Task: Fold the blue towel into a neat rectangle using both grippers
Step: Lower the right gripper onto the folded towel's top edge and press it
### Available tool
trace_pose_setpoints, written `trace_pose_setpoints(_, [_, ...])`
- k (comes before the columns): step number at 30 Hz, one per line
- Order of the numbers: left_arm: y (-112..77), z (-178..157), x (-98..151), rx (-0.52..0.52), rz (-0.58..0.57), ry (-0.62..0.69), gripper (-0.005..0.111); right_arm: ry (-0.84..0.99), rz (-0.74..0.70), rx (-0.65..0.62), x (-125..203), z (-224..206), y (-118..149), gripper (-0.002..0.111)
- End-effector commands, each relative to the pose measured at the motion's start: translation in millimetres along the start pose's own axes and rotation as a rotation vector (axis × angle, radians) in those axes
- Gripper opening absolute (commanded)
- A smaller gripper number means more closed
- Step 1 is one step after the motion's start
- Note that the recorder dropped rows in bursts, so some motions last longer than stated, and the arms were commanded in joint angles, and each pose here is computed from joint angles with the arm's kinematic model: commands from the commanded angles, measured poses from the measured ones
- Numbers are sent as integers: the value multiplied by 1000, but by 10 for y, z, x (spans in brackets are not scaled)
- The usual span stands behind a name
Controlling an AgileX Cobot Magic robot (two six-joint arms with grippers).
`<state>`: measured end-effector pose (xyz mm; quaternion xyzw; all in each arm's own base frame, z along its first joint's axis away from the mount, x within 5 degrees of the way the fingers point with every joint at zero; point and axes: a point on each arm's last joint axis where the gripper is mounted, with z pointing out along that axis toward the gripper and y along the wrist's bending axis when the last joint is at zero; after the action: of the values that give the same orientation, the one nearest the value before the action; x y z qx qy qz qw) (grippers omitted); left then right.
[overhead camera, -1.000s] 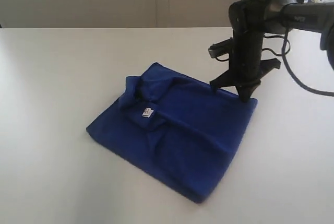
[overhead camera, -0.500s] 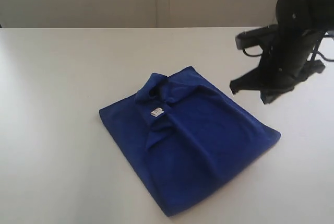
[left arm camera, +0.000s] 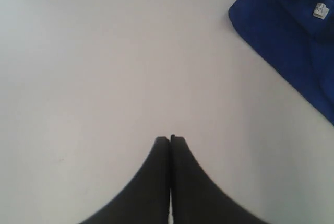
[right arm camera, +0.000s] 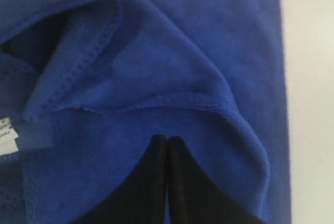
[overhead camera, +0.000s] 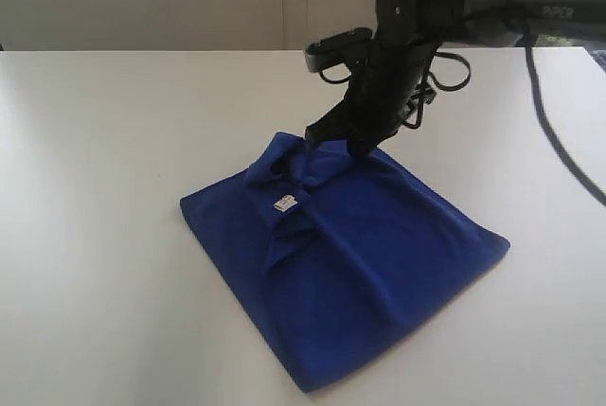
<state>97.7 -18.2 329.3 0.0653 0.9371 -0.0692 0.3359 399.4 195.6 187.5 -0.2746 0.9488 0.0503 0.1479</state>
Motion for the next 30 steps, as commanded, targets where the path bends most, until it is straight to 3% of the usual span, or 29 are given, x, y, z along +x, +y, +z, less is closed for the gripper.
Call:
trace_pose_setpoints(1, [-3,1,25,3,-2,4,0,-84,-93,2,-111,48,49,0])
trace_pose_setpoints(5, [-3,1,25,3,-2,4,0,-161,-9,35,-179,88,-93,0])
trace_pose_setpoints(17, [-3,1,25,3,-2,4,0,-17,43,38,4,791,-153,0])
trace_pose_setpoints(24, [-3,1,25,3,-2,4,0,23,324,209,124,892,-518,0])
trace_pose_setpoints(30, [-3,1,25,3,-2,4,0,118,558,274,315,848,-869,0])
